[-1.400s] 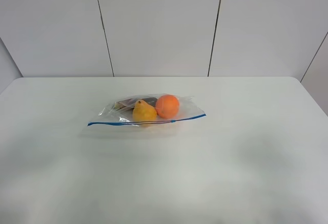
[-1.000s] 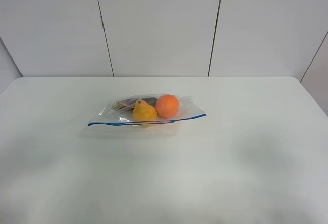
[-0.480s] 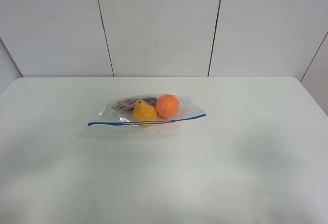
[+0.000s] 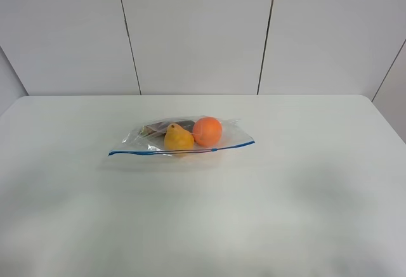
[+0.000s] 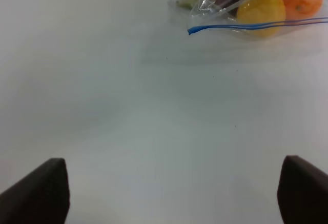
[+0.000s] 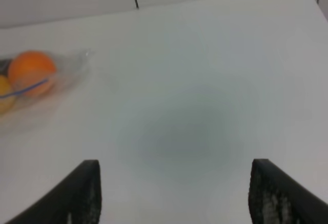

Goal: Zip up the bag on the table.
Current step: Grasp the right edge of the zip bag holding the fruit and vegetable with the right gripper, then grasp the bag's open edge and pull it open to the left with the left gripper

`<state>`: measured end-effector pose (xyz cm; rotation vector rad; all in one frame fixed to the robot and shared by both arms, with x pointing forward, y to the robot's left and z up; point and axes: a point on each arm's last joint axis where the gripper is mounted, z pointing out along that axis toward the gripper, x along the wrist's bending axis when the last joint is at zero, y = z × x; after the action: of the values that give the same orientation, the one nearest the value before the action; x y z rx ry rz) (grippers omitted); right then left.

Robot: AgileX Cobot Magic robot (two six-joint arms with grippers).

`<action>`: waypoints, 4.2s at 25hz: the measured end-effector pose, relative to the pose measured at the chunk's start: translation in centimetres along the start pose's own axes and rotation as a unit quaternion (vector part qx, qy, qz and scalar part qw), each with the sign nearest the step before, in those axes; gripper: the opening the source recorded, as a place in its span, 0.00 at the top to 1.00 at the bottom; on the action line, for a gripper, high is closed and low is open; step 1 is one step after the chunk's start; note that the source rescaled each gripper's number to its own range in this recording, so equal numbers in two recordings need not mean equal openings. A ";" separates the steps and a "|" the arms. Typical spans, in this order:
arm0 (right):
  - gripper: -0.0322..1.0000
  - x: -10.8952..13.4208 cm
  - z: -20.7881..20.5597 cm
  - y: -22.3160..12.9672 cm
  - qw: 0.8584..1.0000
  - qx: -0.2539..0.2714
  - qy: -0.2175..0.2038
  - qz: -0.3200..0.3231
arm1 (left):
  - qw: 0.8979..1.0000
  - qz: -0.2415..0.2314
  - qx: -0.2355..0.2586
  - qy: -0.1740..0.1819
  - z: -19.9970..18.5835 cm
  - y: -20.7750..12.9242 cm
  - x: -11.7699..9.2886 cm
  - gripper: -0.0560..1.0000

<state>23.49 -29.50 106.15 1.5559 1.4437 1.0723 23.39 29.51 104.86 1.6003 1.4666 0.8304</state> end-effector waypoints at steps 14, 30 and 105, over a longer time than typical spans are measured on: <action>0.17 2.7 10.5 8.2 0.977 0.145 0.111 0.106 | 1.000 0.001 0.000 0.000 0.0 0.0 0.0 0.00; 0.17 5.4 28.3 2.9 0.861 0.363 0.244 0.258 | 1.000 0.001 0.000 0.000 0.0 0.0 0.0 0.00; 0.97 9.4 36.5 0.9 0.836 0.392 0.306 0.231 | 0.995 0.048 -0.023 -0.090 12.8 12.8 -0.9 0.00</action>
<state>57.81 -19.54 94.27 2.3622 2.1958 1.4466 40.55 26.87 110.19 1.6753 1.2442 0.7471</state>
